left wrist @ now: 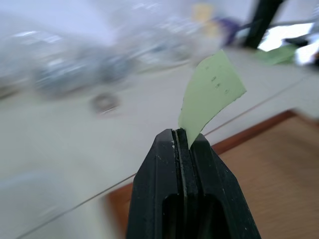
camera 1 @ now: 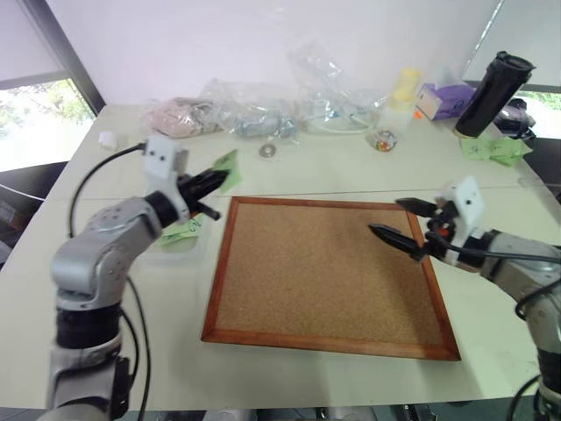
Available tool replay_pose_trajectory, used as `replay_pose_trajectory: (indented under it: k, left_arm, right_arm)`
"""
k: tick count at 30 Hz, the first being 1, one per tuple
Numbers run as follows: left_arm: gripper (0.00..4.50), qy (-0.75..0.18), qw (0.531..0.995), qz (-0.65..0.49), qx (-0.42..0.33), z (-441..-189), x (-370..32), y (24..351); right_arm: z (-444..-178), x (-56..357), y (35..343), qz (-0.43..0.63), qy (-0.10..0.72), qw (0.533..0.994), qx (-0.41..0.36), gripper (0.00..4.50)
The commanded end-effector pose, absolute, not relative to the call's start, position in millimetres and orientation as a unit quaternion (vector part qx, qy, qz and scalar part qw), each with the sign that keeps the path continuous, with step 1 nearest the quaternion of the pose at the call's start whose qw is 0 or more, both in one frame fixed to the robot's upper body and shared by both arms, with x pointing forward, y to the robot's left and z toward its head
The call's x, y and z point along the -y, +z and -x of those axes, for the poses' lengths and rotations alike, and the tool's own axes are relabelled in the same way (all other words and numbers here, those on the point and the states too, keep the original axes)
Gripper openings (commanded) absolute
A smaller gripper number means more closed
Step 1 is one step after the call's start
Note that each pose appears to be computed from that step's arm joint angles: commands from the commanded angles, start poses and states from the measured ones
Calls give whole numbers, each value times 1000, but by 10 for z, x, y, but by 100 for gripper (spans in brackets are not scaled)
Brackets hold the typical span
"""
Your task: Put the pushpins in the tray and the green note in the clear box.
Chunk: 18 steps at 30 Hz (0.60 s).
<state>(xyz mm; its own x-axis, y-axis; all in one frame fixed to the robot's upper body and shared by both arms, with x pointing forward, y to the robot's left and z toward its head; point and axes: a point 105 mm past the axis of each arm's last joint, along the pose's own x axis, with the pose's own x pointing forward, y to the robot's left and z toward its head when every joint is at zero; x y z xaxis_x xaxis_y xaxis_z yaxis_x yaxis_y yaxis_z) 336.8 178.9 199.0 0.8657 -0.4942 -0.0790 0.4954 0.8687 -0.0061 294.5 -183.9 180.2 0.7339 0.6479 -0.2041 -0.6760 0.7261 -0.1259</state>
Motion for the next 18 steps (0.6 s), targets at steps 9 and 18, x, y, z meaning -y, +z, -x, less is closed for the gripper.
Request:
replay_pose_trajectory:
  k: [9, 18]
  left_arm:
    - [139, -216, 973, 0, -79, -3133, -2198, 1701]
    - [441, -358, 933, 6, -45, -2826, -1909, 2093]
  right_arm:
    - [-2960, 1603, 1861, 112, 402, 907, -56, 450]
    - [-2925, 1808, 1869, 129, 388, 910, -73, 450]
